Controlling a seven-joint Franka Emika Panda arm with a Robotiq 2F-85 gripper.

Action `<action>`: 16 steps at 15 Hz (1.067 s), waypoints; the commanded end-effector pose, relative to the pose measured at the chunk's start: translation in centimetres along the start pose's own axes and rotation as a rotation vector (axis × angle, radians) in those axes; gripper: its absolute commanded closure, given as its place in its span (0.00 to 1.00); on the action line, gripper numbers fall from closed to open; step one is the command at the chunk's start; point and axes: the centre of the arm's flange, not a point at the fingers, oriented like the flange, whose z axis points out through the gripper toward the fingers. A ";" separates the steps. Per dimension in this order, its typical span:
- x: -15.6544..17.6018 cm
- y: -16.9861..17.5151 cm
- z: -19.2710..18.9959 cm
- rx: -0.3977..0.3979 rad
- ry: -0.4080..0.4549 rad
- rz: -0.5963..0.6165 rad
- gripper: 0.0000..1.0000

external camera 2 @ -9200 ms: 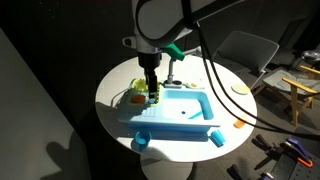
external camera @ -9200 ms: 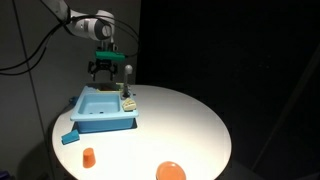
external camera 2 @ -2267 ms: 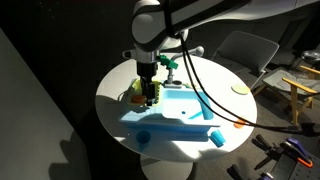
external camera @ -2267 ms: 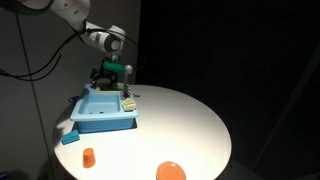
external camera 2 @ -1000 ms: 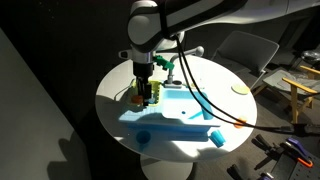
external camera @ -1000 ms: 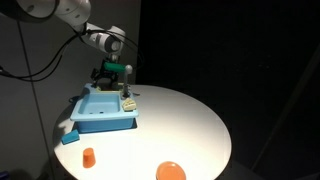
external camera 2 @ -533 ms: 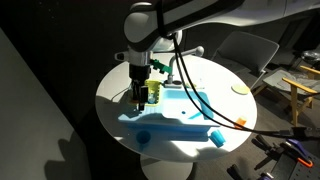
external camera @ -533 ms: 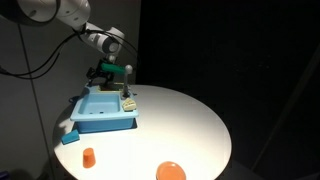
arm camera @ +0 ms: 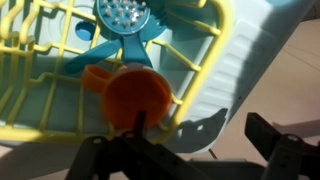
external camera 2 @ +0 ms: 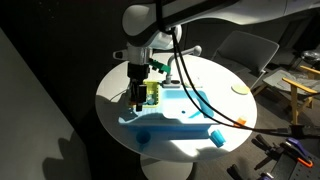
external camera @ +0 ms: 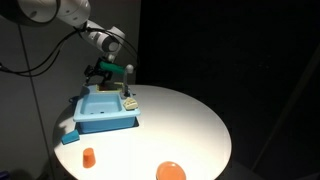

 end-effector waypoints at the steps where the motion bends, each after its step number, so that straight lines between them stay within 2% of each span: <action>1: -0.2 0.9 -1.4 -0.003 0.010 0.004 0.00; 16: -2.1 1.7 -1.8 -0.042 0.000 0.051 0.00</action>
